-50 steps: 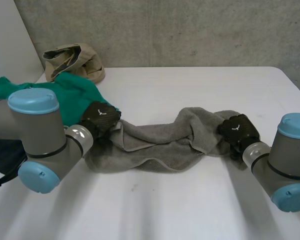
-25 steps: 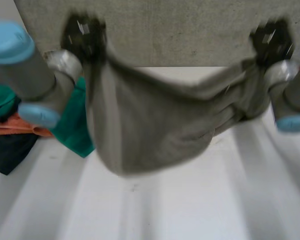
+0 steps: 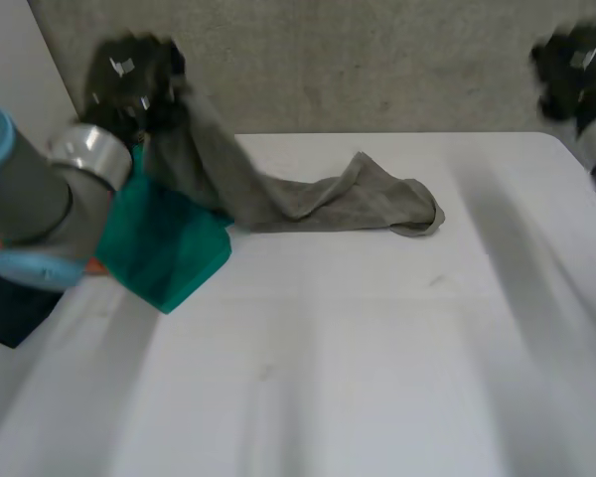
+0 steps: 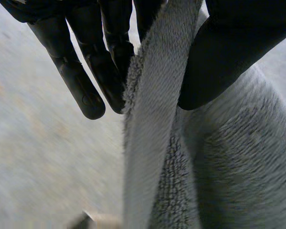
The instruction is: Fold the laundry.
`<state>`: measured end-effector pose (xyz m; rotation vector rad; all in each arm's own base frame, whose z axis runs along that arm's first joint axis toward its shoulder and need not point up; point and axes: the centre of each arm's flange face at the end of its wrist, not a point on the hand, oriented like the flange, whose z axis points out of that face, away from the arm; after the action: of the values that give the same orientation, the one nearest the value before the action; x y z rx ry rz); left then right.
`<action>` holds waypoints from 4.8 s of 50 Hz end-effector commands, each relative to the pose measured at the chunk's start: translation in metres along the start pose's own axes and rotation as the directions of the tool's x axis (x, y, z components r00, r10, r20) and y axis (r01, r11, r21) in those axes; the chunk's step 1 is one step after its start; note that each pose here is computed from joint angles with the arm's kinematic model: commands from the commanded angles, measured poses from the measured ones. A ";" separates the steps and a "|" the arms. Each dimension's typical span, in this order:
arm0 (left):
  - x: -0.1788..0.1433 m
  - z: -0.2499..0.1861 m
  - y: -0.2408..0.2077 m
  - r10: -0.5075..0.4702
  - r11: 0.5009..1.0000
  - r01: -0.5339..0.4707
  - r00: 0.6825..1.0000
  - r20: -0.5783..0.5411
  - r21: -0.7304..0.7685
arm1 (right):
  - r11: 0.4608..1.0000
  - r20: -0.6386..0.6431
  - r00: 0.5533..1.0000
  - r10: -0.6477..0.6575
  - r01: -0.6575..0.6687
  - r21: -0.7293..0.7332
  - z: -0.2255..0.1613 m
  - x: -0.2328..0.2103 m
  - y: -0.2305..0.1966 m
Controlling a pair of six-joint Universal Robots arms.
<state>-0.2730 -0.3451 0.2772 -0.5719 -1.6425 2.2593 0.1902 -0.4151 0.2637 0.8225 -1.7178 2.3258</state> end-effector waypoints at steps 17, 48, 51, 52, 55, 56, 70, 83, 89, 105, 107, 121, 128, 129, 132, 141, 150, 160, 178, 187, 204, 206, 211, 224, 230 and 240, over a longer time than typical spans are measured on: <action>0.048 -0.085 -0.117 0.021 0.994 0.012 0.954 -0.298 0.107 | 0.989 0.462 0.877 0.132 -0.083 -0.124 -0.019 -0.113 -0.026; 0.034 -0.143 -0.151 0.009 0.981 0.041 0.966 -0.258 0.190 | 0.998 0.696 0.716 0.051 -0.021 -0.051 -0.052 -0.253 -0.001; 0.032 -0.142 -0.150 0.008 0.981 0.042 0.967 -0.256 0.187 | 0.997 0.751 0.657 0.070 -0.034 -0.063 -0.066 -0.260 -0.004; 0.031 -0.140 -0.150 0.008 0.982 0.041 0.967 -0.255 0.186 | 0.996 0.787 0.611 0.084 -0.044 -0.073 -0.077 -0.266 -0.006; 0.031 -0.137 -0.150 0.007 0.981 0.041 0.968 -0.252 0.187 | 0.995 0.838 0.536 0.101 -0.052 -0.087 -0.094 -0.277 -0.008; 0.030 -0.135 -0.150 0.007 0.981 0.041 0.969 -0.249 0.189 | 0.994 0.847 0.521 0.105 -0.049 -0.094 -0.098 -0.282 -0.008; 0.013 -0.104 -0.154 0.019 0.970 0.017 0.989 -0.148 0.242 | 0.987 0.216 0.965 0.149 -0.158 0.025 0.024 -0.152 -0.041; -0.013 -0.054 -0.085 -0.036 0.994 0.039 0.999 -0.031 0.106 | 0.976 0.019 0.986 0.163 -0.164 0.143 -0.012 -0.036 -0.085; 0.014 -0.046 -0.015 -0.088 0.995 0.082 0.992 -0.091 -0.063 | 0.987 0.130 0.979 0.155 -0.149 -0.060 -0.054 -0.076 -0.030; 0.036 -0.064 0.062 -0.036 0.948 -0.010 0.990 -0.137 -0.317 | 0.920 0.311 0.947 0.078 0.051 -0.389 -0.105 -0.120 0.033; 0.033 -0.066 0.050 -0.029 0.956 -0.011 0.991 -0.131 -0.292 | 0.923 0.293 0.954 0.065 0.054 -0.382 -0.097 -0.103 0.017; 0.039 -0.088 0.025 -0.027 0.966 -0.019 0.984 -0.174 -0.257 | 0.796 0.293 0.949 0.115 0.089 -0.599 -0.061 -0.030 0.016; 0.038 -0.087 0.029 -0.024 0.965 -0.023 0.984 -0.174 -0.262 | 0.764 0.354 0.926 0.131 0.134 -0.632 -0.055 -0.047 0.049; 0.037 -0.086 0.030 -0.024 0.964 -0.023 0.985 -0.173 -0.264 | 0.762 0.361 0.923 0.131 0.139 -0.632 -0.055 -0.049 0.053; 0.035 -0.083 0.037 -0.027 0.960 -0.021 0.986 -0.167 -0.278 | 0.749 0.373 0.919 0.130 0.156 -0.644 -0.054 -0.056 0.066; 0.028 -0.040 0.054 0.051 0.968 -0.091 0.983 -0.175 -0.232 | 0.906 0.221 0.973 -0.071 0.156 -0.394 0.008 -0.043 0.064; -0.005 0.059 -0.051 0.205 0.952 -0.209 0.978 0.041 0.222 | 0.978 -0.230 0.968 -0.097 0.136 0.156 0.077 0.025 -0.032; -0.036 0.081 -0.128 0.080 0.839 -0.195 0.968 0.240 0.507 | 0.888 -0.298 0.950 0.091 0.058 0.456 0.060 0.063 -0.104; -0.006 0.006 0.071 0.043 0.994 -0.042 0.999 0.000 -0.099 | 0.992 0.070 0.996 0.061 -0.053 -0.112 0.003 -0.039 0.050; 0.023 -0.060 0.094 -0.023 0.940 -0.032 0.988 -0.155 -0.341 | 0.899 0.290 0.957 0.028 0.102 -0.425 -0.054 -0.065 0.089; 0.037 -0.187 0.047 -0.113 0.637 -0.160 0.948 -0.297 -0.754 | 0.647 0.566 0.823 -0.044 0.455 -0.612 -0.170 0.014 0.024; 0.035 -0.193 0.047 -0.109 0.607 -0.183 0.945 -0.308 -0.773 | 0.655 0.574 0.815 -0.082 0.479 -0.585 -0.173 0.021 0.023; 0.026 -0.177 0.045 -0.032 0.647 -0.224 0.947 -0.319 -0.729 | 0.672 0.543 0.836 -0.082 0.449 -0.590 -0.167 0.028 0.031; 0.025 -0.070 0.072 0.107 0.834 -0.197 0.974 -0.199 -0.515 | 0.859 0.303 0.946 -0.115 0.248 -0.447 -0.064 -0.001 0.069; 0.023 -0.027 0.095 0.173 0.843 -0.212 0.977 -0.126 -0.494 | 0.899 0.227 0.960 -0.166 0.242 -0.364 -0.029 -0.014 0.091; 0.028 0.020 0.125 0.217 0.845 -0.241 0.970 -0.107 -0.477 | 0.949 0.134 0.965 -0.226 0.250 -0.193 0.025 -0.049 0.127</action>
<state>-0.2943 -0.3697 0.1647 -0.9540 -2.2620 1.9146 0.1708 -0.4481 0.1564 1.0869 -1.8498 1.8569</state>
